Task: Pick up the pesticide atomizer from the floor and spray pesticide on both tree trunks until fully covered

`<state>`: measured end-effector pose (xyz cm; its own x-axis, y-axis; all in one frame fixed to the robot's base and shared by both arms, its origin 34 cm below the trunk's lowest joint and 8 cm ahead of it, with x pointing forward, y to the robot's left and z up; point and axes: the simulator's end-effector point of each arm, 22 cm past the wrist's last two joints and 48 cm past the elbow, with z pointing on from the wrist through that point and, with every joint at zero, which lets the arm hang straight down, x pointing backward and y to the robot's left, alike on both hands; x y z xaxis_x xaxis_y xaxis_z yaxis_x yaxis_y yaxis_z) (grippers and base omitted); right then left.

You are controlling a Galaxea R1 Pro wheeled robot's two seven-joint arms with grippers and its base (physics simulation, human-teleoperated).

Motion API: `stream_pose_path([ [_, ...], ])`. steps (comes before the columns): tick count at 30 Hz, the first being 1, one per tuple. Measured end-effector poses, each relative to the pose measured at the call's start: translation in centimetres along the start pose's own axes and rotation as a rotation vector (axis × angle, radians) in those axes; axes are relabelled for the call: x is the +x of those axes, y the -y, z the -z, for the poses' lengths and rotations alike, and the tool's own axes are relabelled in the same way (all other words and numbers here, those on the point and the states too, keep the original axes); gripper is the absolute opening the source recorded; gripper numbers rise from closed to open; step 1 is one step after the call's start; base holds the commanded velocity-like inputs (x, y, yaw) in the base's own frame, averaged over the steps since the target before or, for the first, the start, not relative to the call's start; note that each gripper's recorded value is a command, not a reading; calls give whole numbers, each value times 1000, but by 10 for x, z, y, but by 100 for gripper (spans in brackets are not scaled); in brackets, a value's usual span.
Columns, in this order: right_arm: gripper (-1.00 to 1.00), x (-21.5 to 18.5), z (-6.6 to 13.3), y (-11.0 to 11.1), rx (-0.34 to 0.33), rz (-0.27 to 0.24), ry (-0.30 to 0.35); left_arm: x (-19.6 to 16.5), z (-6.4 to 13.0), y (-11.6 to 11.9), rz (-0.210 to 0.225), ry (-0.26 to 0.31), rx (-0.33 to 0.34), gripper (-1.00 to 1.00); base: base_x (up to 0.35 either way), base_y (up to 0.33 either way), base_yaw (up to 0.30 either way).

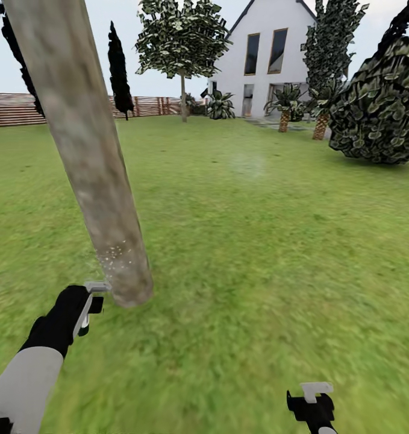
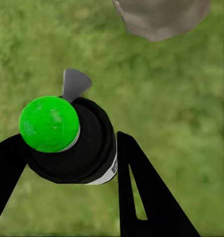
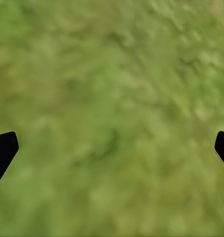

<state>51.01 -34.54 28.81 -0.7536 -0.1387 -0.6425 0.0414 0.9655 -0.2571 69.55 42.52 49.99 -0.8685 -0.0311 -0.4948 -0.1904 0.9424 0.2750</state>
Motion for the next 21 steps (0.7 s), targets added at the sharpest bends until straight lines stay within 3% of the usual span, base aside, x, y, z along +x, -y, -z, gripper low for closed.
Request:
stream_pose_path([
  [3, 100, 0, 0, 0, 1, 0, 0, 28, -26, 4, -3, -15, 5, -100, 83, -275, 1],
  [7, 100, -1, 0, 0, 0, 0, 1, 50, -47, -12, 63, 9, -43, -100, 101, -275, 67],
  [18, 100, 0, 0, -1, -2, 1, 1, 54, -48, 8, 76, 11, -24, -100, 217, -211, 270],
  [21, 100, -1, 0, -1, -2, 1, 1, 53, -47, 16, 77, 12, -13, -100, 191, -223, 91],
])
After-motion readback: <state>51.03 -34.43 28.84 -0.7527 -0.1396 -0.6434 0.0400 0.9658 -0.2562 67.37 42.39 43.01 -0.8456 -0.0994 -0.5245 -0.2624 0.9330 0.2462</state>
